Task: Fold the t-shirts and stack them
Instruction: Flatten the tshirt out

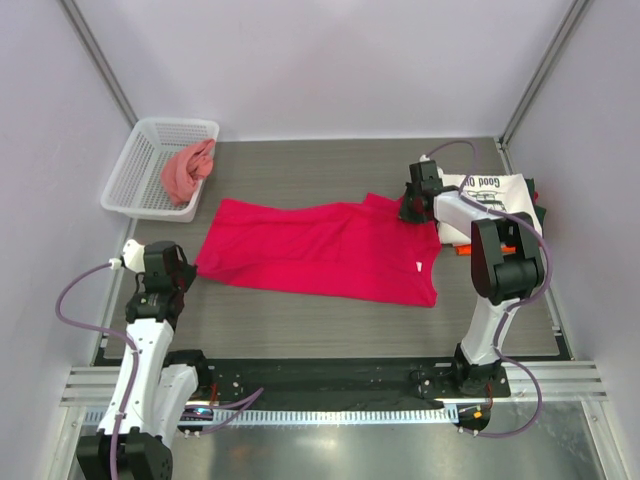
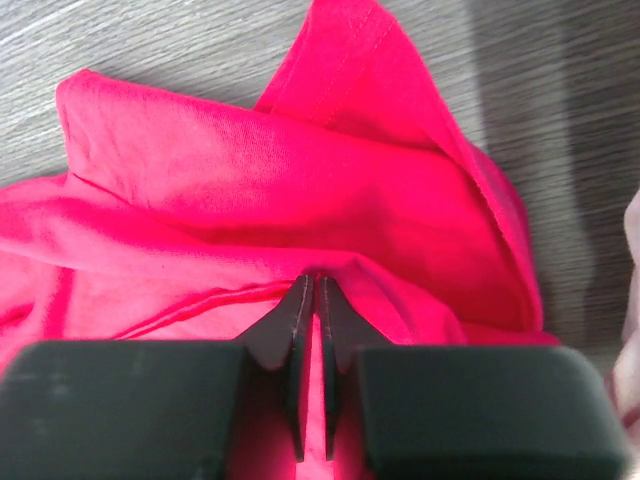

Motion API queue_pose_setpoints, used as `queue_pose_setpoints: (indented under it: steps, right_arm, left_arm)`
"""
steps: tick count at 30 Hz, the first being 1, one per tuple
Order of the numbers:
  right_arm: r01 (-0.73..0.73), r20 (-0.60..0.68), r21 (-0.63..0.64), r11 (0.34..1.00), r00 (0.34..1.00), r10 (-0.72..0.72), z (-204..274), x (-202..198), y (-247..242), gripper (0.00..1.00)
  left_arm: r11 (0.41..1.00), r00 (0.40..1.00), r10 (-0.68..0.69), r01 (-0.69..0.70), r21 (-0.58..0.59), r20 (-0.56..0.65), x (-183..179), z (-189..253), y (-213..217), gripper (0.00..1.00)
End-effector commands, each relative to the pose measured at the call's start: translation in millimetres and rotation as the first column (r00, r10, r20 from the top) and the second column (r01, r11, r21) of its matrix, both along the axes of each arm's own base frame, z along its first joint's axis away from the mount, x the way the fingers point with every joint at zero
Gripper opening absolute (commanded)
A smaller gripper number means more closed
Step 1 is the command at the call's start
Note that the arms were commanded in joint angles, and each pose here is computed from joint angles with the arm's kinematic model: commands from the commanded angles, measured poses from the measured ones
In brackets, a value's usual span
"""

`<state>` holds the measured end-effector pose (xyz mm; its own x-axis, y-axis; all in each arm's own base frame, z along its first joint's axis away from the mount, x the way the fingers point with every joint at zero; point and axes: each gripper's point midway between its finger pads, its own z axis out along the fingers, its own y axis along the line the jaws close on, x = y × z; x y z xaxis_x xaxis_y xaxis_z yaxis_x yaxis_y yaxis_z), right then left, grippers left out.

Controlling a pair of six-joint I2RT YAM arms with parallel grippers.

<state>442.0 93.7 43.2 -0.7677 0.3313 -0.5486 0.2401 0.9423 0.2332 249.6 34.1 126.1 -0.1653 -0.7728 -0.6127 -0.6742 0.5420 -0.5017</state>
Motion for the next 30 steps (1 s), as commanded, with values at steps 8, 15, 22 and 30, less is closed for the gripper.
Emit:
queue_pose_setpoints:
  steps: [8, 15, 22, 30]
  right_arm:
    - [0.005, 0.158, 0.026, 1.000, 0.987, -0.009, 76, -12, -1, 0.01]
    - [-0.045, 0.274, 0.091, 0.995, 0.962, 0.018, 154, -21, 7, 0.01]
    - [-0.196, 0.464, 0.190, 0.962, 0.881, 0.088, 279, -48, 27, 0.01]
    - [-0.375, 0.813, 0.132, 0.917, 0.570, 0.116, 470, -177, 19, 0.01]
  left_arm:
    - [1.000, 0.997, 0.009, -0.011, 0.023, 0.070, 6, 30, 5, 0.00]
    - [1.000, 0.997, -0.015, 0.014, 0.016, 0.075, 13, 41, 1, 0.00]
    - [0.998, 0.998, -0.056, 0.056, -0.005, 0.022, 33, 93, -5, 0.00]
    - [0.985, 0.949, -0.109, 0.064, 0.157, 0.297, -7, 269, 1, 0.00]
